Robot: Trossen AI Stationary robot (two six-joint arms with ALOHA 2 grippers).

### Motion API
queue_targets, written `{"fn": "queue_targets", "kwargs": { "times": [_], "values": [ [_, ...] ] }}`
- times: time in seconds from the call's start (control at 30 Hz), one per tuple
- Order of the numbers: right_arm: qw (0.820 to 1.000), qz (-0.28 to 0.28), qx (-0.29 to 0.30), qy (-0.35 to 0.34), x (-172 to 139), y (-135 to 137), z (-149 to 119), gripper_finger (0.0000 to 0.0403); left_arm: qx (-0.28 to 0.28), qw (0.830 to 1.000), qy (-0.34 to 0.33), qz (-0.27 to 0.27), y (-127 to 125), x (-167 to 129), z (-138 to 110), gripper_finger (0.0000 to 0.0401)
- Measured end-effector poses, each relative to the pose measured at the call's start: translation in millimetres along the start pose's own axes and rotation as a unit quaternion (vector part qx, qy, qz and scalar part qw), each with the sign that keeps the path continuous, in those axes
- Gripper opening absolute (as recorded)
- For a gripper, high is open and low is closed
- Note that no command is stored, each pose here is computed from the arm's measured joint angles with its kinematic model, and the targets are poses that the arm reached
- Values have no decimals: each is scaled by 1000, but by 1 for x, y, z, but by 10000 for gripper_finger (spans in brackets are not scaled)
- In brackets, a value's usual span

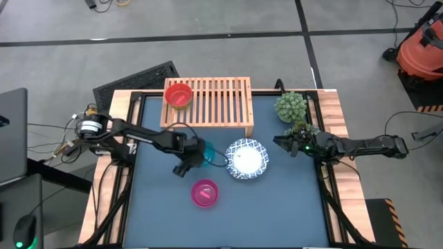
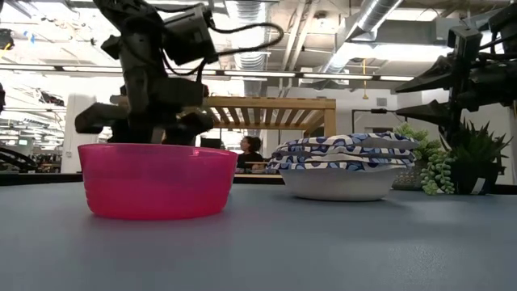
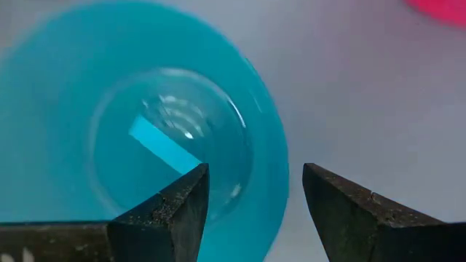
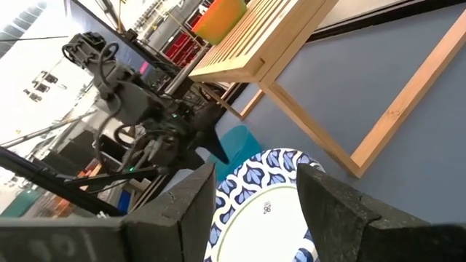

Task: Place and stack bowls onto a shelf
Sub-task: Stack the blue bowl on top of the orange bowl on the shelf

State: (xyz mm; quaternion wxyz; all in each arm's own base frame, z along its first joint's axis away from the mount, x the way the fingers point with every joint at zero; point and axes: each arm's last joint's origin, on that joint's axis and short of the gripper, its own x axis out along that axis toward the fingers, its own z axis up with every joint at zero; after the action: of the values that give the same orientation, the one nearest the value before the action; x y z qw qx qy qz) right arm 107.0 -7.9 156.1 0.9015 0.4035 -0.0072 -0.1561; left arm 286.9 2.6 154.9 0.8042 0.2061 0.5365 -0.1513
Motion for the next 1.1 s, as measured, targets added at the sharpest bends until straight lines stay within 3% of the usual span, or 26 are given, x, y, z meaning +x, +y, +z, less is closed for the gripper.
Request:
{"fn": "queue_targets", "kwargs": {
  "times": [0.13, 0.43, 0.73, 0.83, 1.1],
  "values": [
    [1000, 2, 2, 3, 0, 0, 0, 218, -6, 1000, 15, 11, -3, 3, 1, 163],
    [1000, 2, 3, 3, 0, 0, 0, 218, 2, 999, 29, 23, -2, -5, 10, 10],
    [1000, 2, 3, 3, 0, 0, 0, 218, -12, 999, 41, 2, 0, -18, 19, 0],
    [1000, 2, 2, 3, 0, 0, 0, 218, -29, 998, 52, -26, 0, -26, 23, 0],
    [1000, 2, -2, 3, 0, 0, 0, 218, -98, 991, 6, -92, 4, -74, 41, 0]
  ]
}}
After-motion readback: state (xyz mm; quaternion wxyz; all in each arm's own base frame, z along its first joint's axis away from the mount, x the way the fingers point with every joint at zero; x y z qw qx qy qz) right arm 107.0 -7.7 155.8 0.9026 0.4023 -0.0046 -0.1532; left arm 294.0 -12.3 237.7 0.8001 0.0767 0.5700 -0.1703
